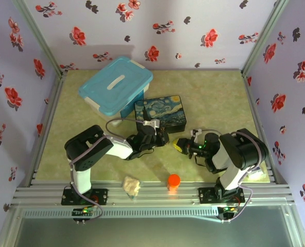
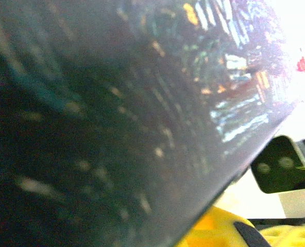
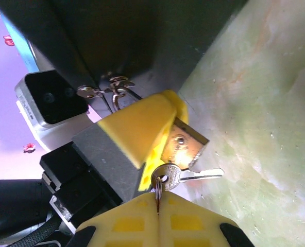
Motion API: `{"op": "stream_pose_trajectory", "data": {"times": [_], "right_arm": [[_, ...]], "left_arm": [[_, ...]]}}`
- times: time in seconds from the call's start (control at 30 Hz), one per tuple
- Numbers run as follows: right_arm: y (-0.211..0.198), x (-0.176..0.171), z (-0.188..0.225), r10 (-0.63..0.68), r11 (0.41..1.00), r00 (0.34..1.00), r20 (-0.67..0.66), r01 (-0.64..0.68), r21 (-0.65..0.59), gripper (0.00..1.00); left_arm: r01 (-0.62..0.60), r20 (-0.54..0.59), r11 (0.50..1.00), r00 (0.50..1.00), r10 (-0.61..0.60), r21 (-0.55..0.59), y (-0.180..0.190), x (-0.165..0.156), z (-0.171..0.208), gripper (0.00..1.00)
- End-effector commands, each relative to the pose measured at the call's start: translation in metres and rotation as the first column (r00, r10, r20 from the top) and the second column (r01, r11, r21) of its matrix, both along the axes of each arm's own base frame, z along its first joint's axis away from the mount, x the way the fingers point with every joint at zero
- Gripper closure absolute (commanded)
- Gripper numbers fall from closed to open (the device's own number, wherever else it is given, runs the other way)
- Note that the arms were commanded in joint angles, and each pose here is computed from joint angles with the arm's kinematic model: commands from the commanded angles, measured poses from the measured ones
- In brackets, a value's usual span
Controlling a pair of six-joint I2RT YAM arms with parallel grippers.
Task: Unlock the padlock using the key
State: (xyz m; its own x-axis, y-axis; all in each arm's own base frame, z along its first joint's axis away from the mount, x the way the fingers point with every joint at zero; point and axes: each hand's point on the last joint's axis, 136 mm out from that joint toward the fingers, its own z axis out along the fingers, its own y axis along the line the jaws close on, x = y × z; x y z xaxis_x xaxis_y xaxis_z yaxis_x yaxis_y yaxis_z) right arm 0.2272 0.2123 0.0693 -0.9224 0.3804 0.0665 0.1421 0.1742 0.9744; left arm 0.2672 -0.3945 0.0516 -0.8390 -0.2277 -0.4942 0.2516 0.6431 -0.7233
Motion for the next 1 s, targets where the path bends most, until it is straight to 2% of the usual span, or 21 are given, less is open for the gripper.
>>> {"op": "stream_pose_trajectory", "data": {"times": [0.0,0.13,0.27,0.4,0.5,0.67,0.8,0.9,0.97], "right_arm": [[0.0,0.002,0.015,-0.001,1.0,0.994,0.106,0.001,0.002,1.0],[0.001,-0.003,0.012,0.029,0.999,0.993,0.112,-0.026,-0.028,1.0],[0.004,0.001,0.02,0.047,0.998,0.991,0.128,-0.043,-0.035,1.0],[0.007,0.007,0.038,0.068,0.997,0.983,0.172,-0.062,-0.039,1.0],[0.007,0.01,0.046,0.09,0.992,0.974,0.206,-0.069,-0.103,1.0],[0.005,0.008,0.088,0.138,0.975,0.919,0.37,-0.061,-0.212,1.0],[0.009,-0.005,0.143,0.172,0.973,0.814,0.554,-0.054,-0.222,1.0],[0.016,-0.015,0.172,0.193,0.975,0.749,0.634,-0.073,-0.21,1.0],[0.024,-0.022,0.176,0.253,0.96,0.715,0.651,-0.104,-0.259,1.0]], "left_arm": [[-0.039,-0.028,0.994,0.999,0.042,0.102,0.005,-0.002,-0.009,0.91],[-0.066,-0.068,0.99,0.995,0.074,0.121,0.009,-0.004,-0.018,0.79],[-0.079,-0.061,0.988,0.994,0.088,0.136,0.014,-0.006,-0.017,0.68],[-0.111,-0.07,0.989,0.99,0.118,0.099,0.022,-0.01,-0.013,0.55],[-0.138,-0.058,0.988,0.988,0.142,0.063,0.031,-0.011,-0.001,0.49],[-0.183,-0.004,0.982,0.983,0.183,-0.043,0.046,-0.014,0.053,0.39],[-0.24,0.066,0.957,0.965,0.253,-0.161,0.064,-0.015,0.109,0.35],[-0.217,0.121,0.93,0.958,0.262,-0.297,0.066,-0.022,0.155,0.3],[-0.174,0.138,0.913,0.961,0.239,-0.368,0.061,-0.027,0.178,0.28]]}}
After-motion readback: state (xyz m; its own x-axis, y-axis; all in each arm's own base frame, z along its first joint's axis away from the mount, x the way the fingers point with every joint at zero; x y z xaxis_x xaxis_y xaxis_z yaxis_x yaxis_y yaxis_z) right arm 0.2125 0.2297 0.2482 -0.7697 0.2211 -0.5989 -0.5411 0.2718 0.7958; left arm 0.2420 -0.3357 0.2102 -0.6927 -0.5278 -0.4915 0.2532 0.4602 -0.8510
